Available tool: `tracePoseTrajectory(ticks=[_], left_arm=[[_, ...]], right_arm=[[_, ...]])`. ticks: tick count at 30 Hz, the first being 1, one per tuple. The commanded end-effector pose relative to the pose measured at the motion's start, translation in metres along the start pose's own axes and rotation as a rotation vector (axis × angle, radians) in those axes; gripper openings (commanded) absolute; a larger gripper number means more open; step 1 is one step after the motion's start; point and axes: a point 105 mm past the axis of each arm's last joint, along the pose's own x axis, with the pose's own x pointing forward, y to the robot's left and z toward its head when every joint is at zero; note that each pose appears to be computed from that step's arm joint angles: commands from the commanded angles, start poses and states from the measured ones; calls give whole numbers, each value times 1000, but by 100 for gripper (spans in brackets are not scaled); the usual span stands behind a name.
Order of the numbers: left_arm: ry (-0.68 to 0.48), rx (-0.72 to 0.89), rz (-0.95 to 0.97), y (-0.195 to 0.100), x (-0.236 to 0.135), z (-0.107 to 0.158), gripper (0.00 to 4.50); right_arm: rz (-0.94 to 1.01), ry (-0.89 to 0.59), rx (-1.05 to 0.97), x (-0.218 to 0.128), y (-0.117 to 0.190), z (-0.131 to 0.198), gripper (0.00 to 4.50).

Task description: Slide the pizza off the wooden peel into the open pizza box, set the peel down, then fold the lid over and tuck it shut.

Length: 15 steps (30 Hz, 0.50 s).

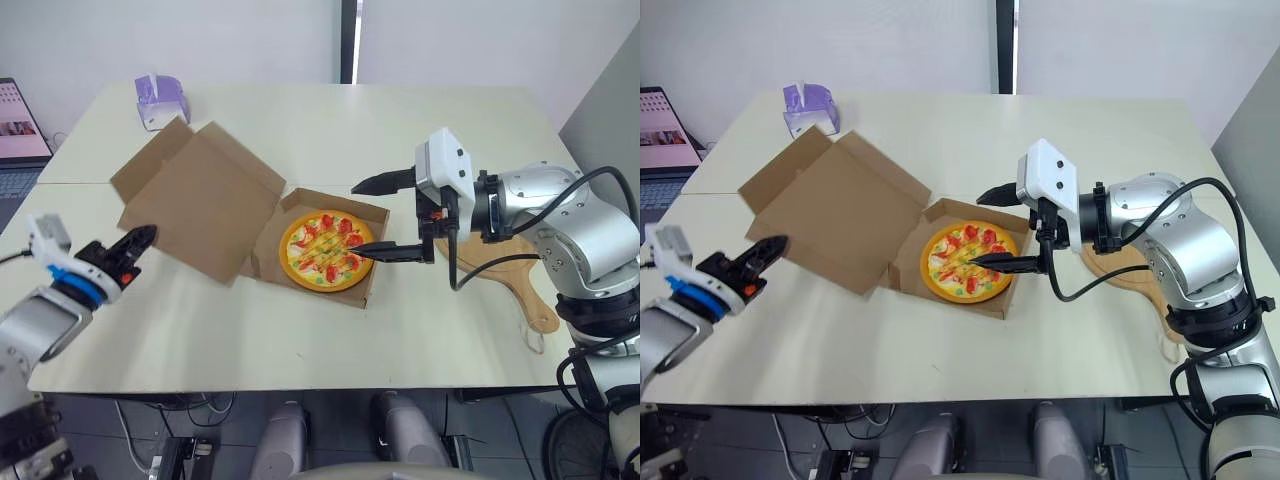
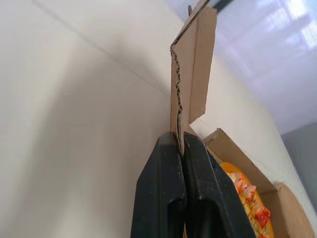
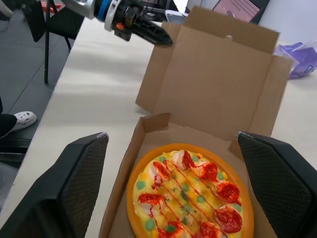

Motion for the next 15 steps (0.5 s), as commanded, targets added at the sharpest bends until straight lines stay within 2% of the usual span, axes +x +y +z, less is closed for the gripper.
tracePoseTrajectory(ticks=[1, 7, 15], left_arm=[[-15, 240, -59, -27, 16, 13, 1], [8, 527, -136, -46, 37, 11, 1], [-108, 711, -113, -51, 53, 16, 1]], right_arm=[[-51, 13, -43, -8, -9, -2, 450], [-122, 52, -52, -14, -23, -16, 450], [-180, 57, -41, -20, -30, -23, 450]])
